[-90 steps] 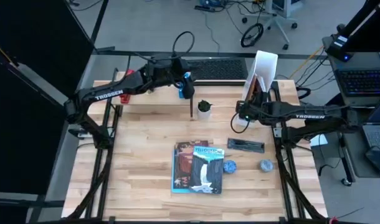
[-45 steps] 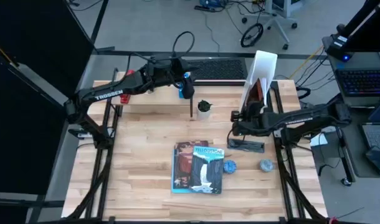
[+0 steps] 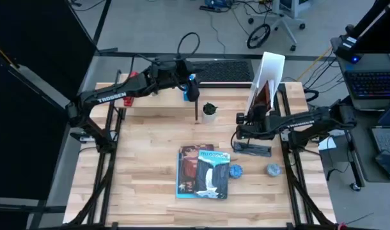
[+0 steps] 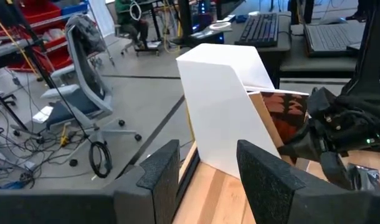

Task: Stock shelves
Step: Put the blue/brown book into the white book shelf

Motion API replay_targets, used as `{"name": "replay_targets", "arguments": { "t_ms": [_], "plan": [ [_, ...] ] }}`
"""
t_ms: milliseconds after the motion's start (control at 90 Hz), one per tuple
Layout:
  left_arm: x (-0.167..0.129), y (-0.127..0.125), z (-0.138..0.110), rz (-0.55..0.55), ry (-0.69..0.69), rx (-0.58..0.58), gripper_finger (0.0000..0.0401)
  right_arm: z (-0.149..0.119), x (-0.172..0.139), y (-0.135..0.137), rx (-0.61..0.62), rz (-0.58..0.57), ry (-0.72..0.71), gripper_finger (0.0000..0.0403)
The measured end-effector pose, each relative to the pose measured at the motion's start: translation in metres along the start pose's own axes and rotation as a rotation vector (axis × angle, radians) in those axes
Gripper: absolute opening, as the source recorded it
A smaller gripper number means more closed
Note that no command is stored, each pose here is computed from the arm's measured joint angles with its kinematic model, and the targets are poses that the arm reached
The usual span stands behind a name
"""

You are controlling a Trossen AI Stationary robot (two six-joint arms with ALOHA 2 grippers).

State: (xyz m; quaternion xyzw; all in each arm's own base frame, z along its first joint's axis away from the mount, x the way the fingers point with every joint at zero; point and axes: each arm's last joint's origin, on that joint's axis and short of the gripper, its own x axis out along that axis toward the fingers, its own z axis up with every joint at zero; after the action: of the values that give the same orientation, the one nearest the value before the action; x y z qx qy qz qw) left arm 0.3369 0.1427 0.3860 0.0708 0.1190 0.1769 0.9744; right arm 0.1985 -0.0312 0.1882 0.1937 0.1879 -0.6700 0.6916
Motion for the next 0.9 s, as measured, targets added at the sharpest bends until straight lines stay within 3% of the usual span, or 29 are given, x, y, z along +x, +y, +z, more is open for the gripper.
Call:
{"name": "replay_targets", "arguments": {
  "t_ms": [211,444,711,900],
  "plan": [
    [0.000,0.000,0.000,0.000,0.000,0.000,0.0148,-0.004,0.000,0.003,0.017,0.031,0.142,0.0027],
    [0.000,0.000,0.000,0.000,0.000,0.000,0.0148,-0.002,-0.003,0.001,-0.019,0.055,0.213,0.0100],
    [0.000,-0.001,-0.001,-0.004,0.008,-0.010,0.0148,0.041,-0.035,0.002,-0.104,0.207,0.195,0.0181],
    [-0.012,-0.013,0.001,-0.049,0.076,-0.041,0.0148,0.071,-0.062,0.001,-0.161,0.403,0.326,0.0204]
  ]
}}
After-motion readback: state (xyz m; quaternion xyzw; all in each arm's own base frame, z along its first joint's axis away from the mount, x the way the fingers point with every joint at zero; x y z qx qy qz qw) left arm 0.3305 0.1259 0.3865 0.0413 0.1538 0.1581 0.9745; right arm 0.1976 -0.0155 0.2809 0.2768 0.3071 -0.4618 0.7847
